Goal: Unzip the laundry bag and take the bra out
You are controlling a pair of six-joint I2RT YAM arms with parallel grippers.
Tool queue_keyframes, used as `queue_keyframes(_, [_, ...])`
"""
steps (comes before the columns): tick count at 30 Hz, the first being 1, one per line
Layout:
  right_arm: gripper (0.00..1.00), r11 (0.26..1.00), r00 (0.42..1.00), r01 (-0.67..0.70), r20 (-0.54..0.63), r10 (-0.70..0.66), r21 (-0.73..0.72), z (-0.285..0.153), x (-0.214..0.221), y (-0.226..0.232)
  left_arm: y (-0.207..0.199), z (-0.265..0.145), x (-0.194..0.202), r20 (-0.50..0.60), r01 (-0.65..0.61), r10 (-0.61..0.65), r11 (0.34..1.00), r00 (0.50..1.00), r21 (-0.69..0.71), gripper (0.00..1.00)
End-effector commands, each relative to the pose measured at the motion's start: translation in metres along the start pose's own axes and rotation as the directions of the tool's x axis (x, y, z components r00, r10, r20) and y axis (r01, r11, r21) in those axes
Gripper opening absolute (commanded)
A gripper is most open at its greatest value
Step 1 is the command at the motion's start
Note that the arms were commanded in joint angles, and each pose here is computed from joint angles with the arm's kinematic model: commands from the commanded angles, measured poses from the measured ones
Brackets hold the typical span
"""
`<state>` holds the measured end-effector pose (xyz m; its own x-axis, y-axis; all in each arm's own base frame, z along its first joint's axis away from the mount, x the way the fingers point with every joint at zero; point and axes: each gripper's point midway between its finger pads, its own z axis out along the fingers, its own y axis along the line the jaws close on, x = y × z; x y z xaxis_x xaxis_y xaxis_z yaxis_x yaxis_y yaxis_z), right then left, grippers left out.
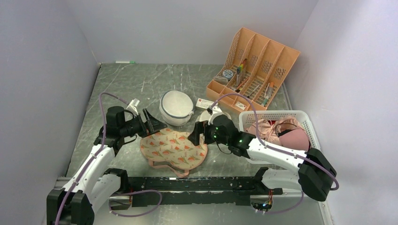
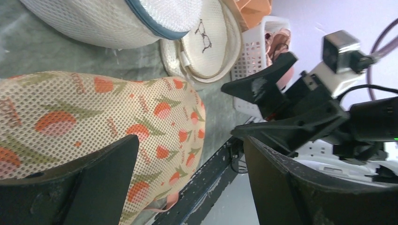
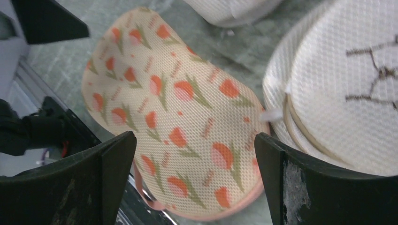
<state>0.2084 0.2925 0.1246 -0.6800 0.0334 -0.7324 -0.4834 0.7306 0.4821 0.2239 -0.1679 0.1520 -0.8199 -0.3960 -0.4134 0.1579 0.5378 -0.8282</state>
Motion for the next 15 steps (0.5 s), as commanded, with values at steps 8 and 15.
queue_keyframes(8, [1.00,0.987,0.988,-0.091,-0.112,0.106,0.133,-0.020,0.064,-0.044,0.000,0.013,0.020,-0.038,0.095,-0.092,0.991,0.995,0.090,0.93])
queue_keyframes(15, [1.00,0.979,0.979,-0.157,-0.152,0.137,-0.128,-0.002,0.073,0.006,0.007,0.022,0.022,-0.044,0.068,-0.067,0.997,0.997,0.027,0.94])
